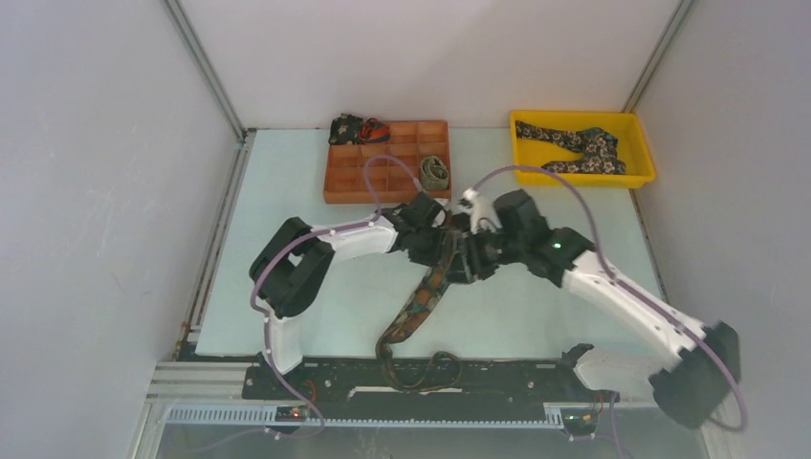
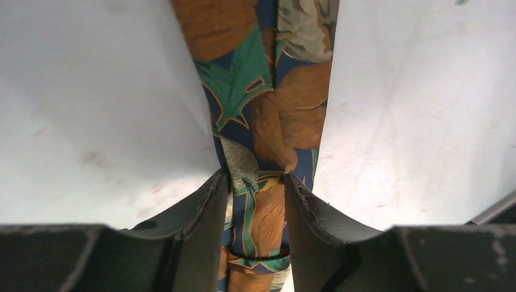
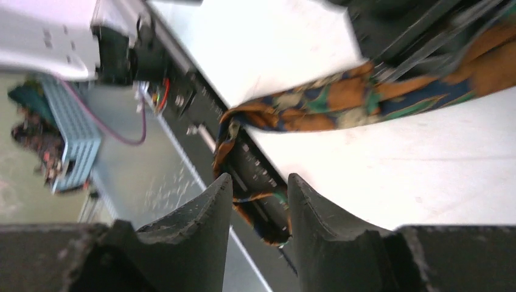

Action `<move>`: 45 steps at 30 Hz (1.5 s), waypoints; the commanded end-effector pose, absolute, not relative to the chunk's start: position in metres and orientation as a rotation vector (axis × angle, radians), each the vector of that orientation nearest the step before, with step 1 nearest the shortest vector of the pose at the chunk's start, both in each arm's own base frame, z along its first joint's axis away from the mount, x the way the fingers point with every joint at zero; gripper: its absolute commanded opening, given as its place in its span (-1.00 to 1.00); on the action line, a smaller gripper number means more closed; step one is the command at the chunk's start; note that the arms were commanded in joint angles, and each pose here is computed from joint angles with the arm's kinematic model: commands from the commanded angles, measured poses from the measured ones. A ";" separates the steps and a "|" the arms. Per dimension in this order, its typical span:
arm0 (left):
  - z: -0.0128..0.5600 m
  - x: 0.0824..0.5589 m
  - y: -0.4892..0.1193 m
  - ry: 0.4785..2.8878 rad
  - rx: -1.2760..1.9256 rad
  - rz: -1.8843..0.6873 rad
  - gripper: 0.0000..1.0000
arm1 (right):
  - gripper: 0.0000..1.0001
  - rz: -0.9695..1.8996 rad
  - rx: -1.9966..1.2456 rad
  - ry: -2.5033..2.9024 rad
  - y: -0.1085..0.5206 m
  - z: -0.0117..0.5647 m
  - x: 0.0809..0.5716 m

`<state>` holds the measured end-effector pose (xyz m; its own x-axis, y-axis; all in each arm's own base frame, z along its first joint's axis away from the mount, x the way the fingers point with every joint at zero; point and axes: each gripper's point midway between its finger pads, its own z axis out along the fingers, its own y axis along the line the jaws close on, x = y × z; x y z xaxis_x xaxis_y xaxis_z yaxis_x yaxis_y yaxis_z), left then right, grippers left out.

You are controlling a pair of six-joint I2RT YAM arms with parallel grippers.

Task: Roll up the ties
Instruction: Flatten out the tie at the center of the board.

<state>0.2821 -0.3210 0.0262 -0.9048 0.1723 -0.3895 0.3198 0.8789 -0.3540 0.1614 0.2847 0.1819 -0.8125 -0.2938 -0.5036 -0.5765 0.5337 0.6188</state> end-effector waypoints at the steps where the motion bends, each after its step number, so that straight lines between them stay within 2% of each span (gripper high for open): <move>1: 0.056 0.281 -0.378 2.611 0.611 -0.737 -0.12 | -0.16 0.968 -0.419 2.381 0.233 0.187 0.194; 3: 0.062 0.281 -0.394 2.597 0.669 -0.746 -0.10 | -0.10 0.874 -0.271 2.347 0.209 0.188 0.207; 6: 0.076 0.287 -0.404 2.573 0.688 -0.747 -0.02 | 0.09 0.711 -0.032 2.344 0.169 0.177 0.222; 10: 0.114 0.294 -0.399 2.477 0.683 -0.723 0.23 | 0.29 0.613 0.169 2.399 0.140 0.152 0.228; 13: 0.140 0.294 -0.385 2.422 0.700 -0.676 0.38 | 0.46 0.606 0.227 2.466 0.143 0.130 0.231; 18: 0.164 0.288 -0.339 2.395 0.660 -0.521 0.45 | 0.57 0.662 0.227 2.521 0.169 0.110 0.241; 22: 0.184 0.273 -0.292 2.350 0.598 -0.421 0.48 | 0.55 0.675 0.270 2.543 0.184 0.096 0.254; 33: 0.202 0.232 -0.169 2.260 0.515 -0.099 0.58 | 0.47 0.347 0.323 2.681 0.206 0.054 0.282; 41: 0.211 0.212 -0.142 2.198 0.468 -0.120 0.63 | 0.38 0.193 0.313 2.723 0.218 0.035 0.296; 45: 0.203 0.209 -0.136 2.178 0.450 -0.124 0.63 | 0.24 0.074 0.280 2.751 0.217 0.023 0.293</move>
